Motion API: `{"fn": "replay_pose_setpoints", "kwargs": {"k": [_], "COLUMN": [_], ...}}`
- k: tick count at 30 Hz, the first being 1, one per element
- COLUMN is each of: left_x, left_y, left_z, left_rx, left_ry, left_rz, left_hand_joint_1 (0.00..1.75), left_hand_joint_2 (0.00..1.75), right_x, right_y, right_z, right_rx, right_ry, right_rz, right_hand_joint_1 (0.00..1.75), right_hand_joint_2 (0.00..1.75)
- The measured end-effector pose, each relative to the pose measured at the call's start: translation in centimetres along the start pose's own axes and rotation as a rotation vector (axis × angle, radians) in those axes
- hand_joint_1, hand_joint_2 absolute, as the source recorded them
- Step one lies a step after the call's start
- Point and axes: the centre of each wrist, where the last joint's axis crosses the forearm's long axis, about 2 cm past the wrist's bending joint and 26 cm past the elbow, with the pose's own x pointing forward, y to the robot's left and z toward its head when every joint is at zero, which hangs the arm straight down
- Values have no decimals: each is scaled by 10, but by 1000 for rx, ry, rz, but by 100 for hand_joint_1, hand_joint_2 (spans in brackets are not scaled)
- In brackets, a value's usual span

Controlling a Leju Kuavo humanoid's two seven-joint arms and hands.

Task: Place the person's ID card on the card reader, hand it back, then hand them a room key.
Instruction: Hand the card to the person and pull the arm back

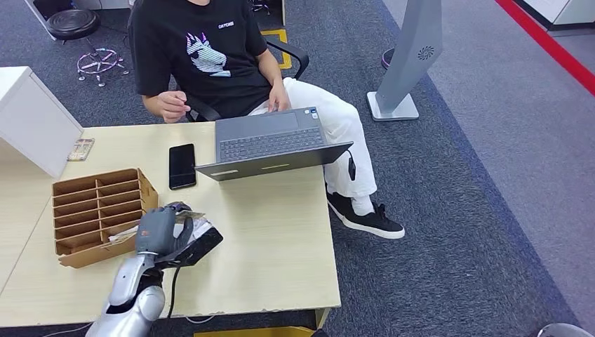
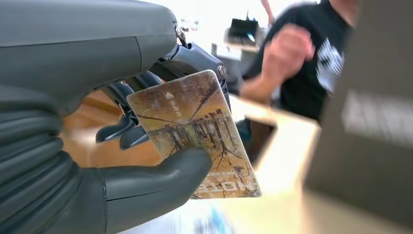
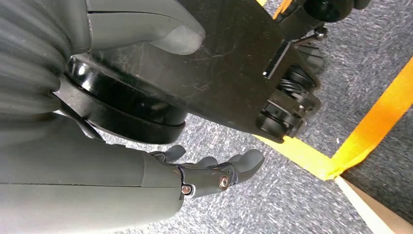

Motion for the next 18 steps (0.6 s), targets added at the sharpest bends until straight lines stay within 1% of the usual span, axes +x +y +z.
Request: {"fn": "replay_pose_setpoints", "kwargs": {"k": [3,6,8,10,13,15,16,18], "left_x": [-2,-3,-1,-1,-4,-11,-16,-31], "left_y": [8,30,42,42,38,42,48,71], "left_z": [-3,-4,2,10,16,15,12,1], "left_rx": [23,87,114,100,89,112,132,191], "left_ry": [-6,-42,-67,-66,-39,-6,16,67], "left_rz": [-14,-62,-79,-72,-63,-71,-84,-128], "left_hand_joint_1": [175,175,175,175,175,175,175,175], "left_hand_joint_2": [175,175,175,175,175,175,175,175], "right_x": [-1,-4,-7,-8,-8,-9,-10,-11], "right_y": [0,0,-1,-1,-2,-2,-2,-2], "right_z": [0,1,2,3,4,5,5,5], "right_rx": [0,0,1,-1,-3,-4,-5,-7], "right_ry": [0,3,7,9,15,20,23,26], "right_rz": [1,-8,-18,-17,-13,-7,-4,6], "right_hand_joint_1": [0,0,0,0,0,0,0,0], "right_hand_joint_2": [175,175,175,175,175,175,175,175]}}
